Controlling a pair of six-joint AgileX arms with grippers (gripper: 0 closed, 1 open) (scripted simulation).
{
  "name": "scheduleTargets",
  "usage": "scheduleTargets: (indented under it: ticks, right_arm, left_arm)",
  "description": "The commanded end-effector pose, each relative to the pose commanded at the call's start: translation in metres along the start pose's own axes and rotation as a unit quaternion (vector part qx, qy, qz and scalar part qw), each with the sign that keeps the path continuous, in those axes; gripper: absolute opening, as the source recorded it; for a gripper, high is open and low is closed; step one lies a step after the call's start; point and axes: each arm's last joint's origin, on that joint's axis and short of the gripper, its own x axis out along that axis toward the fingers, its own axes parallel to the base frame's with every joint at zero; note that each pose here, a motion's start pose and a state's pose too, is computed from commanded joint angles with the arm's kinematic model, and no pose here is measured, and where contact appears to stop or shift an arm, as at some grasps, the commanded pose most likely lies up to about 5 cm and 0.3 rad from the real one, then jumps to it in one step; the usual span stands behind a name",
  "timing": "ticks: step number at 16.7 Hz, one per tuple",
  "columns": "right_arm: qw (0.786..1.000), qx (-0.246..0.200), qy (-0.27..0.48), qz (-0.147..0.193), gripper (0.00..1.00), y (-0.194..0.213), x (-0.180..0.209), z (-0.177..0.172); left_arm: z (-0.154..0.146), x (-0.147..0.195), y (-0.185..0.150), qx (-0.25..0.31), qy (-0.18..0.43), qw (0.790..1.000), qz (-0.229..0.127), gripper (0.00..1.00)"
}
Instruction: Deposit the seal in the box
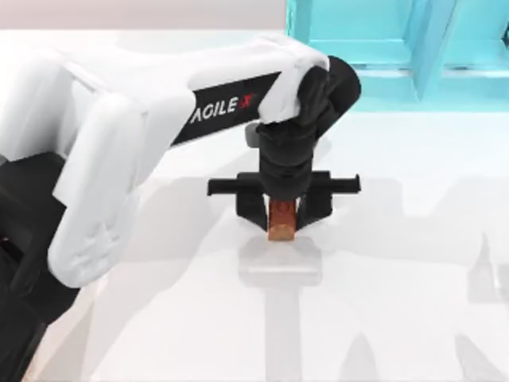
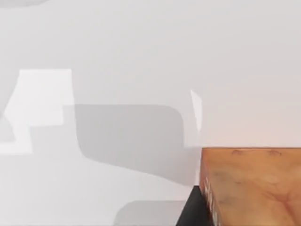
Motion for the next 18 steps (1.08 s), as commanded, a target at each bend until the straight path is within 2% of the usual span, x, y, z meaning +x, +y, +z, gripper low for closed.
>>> scheduleTargets:
  ticks: [9, 18]
  right_arm:
    - [1.0, 0.0, 0.0, 0.0, 1.0, 0.0, 0.0, 0.0]
    - [1.0, 0.0, 0.0, 0.0, 1.0, 0.0, 0.0, 0.0]
  left_arm:
    - [0.001, -0.004, -0.001, 0.0, -0.001, 1.0, -0.001, 0.0]
    - [0.001, -0.091, -0.001, 0.0, 0.004, 1.0, 0.004, 0.0]
